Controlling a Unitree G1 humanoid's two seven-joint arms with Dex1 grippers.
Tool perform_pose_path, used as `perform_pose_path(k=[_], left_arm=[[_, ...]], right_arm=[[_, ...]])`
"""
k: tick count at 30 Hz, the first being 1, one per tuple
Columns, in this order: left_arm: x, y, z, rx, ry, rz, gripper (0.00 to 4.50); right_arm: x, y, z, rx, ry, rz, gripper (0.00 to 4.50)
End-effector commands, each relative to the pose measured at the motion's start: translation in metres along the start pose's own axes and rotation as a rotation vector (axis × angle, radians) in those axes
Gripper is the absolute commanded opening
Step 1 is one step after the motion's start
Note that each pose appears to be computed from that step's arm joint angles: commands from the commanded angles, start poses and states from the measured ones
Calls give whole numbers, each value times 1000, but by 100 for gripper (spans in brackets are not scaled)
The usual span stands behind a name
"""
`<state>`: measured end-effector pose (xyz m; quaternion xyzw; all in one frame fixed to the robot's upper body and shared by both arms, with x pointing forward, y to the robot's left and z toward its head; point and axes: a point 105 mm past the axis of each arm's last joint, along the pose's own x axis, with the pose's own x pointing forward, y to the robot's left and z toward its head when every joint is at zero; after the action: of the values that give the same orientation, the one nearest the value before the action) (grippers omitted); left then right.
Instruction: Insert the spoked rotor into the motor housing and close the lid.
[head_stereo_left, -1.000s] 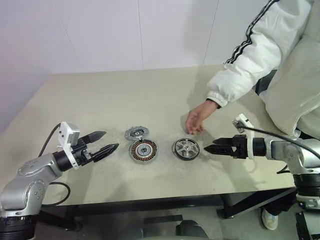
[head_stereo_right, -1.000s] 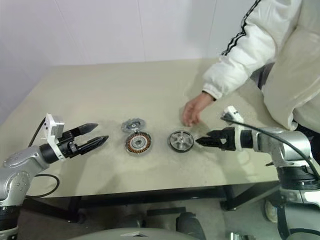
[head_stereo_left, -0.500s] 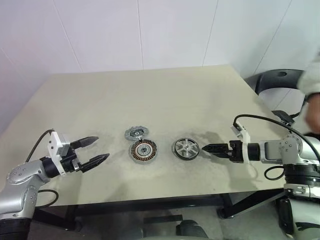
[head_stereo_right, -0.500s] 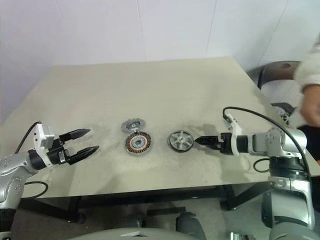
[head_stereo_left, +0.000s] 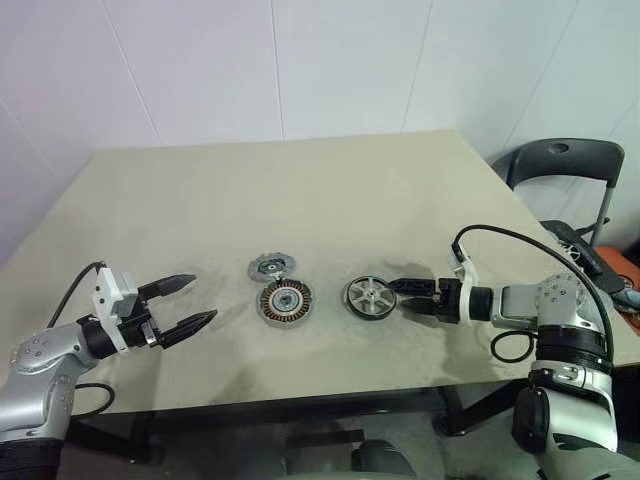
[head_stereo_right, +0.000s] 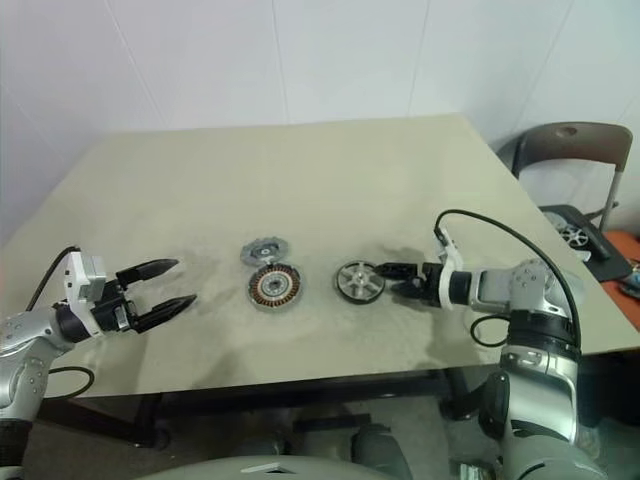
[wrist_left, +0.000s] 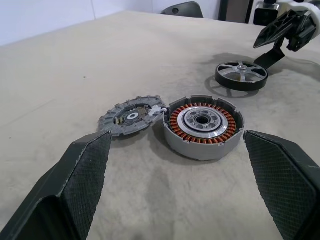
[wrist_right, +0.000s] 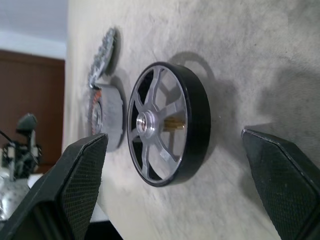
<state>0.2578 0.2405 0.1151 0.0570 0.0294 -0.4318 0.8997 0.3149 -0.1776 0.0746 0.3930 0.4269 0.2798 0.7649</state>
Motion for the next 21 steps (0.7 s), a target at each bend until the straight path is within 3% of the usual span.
perform_pose_path(k=[1, 2, 5, 16, 21], left_arm=[[-1, 3, 7, 37, -15, 11, 450], [-1, 3, 7, 37, -15, 12, 450], [0, 4, 7, 38, -16, 14, 450], [4, 4, 12, 44, -18, 13, 450], [5, 2, 14, 46, -18, 12, 450]], right_arm=[[9, 10, 1, 25, -7, 58, 449], [10, 11, 1, 26, -8, 63, 449], [12, 12, 1, 41, -17, 78, 390], [16, 20, 1, 74, -35, 121, 37], [16, 33, 3, 60, -35, 176, 37]])
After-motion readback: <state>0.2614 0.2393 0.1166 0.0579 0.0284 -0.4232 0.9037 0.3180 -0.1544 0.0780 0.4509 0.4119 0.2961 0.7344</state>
